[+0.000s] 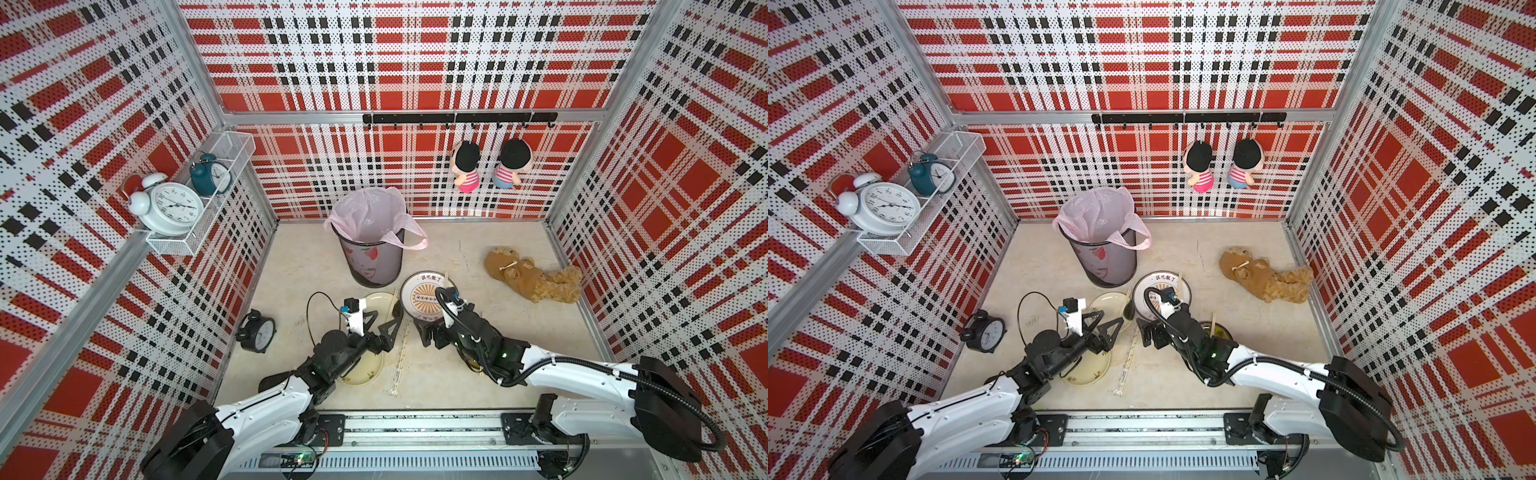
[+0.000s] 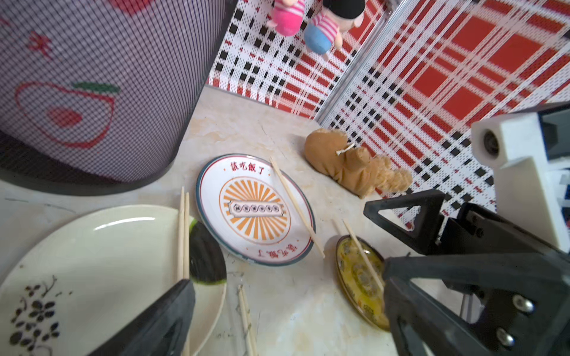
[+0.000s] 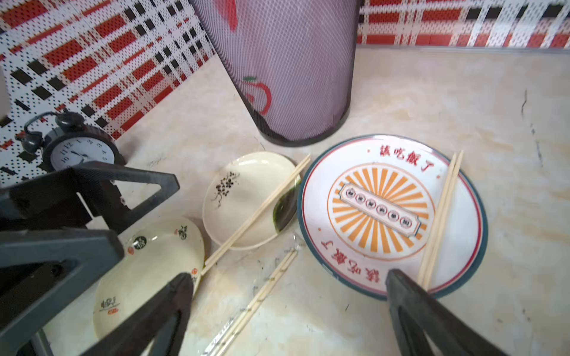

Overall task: Remove the packaging of disposable chopsticks
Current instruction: Adjust the disposable chopsticks at the plate, then pick up the disposable chopsticks from the center of the board.

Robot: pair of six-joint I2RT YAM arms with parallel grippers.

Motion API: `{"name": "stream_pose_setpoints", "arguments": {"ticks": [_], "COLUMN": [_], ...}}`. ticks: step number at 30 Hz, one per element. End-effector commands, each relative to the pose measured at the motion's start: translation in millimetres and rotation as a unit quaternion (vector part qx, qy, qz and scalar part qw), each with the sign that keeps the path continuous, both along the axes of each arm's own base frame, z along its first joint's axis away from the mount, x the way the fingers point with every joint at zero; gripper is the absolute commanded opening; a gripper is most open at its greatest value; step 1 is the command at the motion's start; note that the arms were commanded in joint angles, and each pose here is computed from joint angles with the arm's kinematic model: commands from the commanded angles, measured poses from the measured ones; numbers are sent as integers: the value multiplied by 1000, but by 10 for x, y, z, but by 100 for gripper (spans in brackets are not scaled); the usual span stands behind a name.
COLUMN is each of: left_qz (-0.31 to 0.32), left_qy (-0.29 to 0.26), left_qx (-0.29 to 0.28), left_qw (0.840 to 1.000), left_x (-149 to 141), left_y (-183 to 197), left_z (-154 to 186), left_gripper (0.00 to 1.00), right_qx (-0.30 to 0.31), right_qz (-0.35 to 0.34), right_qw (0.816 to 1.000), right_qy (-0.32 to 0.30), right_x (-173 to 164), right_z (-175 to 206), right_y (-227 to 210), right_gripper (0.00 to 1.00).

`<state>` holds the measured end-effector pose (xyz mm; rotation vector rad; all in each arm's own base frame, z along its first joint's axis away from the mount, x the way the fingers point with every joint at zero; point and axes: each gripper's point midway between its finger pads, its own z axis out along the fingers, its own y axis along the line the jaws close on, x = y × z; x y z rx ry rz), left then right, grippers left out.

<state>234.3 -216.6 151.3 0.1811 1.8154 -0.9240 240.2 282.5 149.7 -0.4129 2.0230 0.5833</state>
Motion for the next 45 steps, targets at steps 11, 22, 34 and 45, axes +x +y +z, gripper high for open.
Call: {"name": "stream_pose_setpoints", "arguments": {"ticks": [11,22,34,45], "left_qz": [57,55,80,72], "left_qy": [28,14,12,20], "left_qx": [20,10,28,46], "left_qw": [998,998,996,996], "left_x": [-26,-68,-1,2], "left_y": [228,259,305,267], "left_z": [-261,-193,-225,-301], "left_gripper": [98,98,98,98], "right_qx": [-30,-114,-143,-161], "right_qz": [3,-32,-21,-48], "right_qw": [998,992,987,983], "right_qy": [50,49,71,75], "right_x": [-417,-438,-519,-455], "right_z": [-659,-1058,-1331,-1332], "right_y": [463,696,633,267], "right_gripper": [100,85,56,45]}}
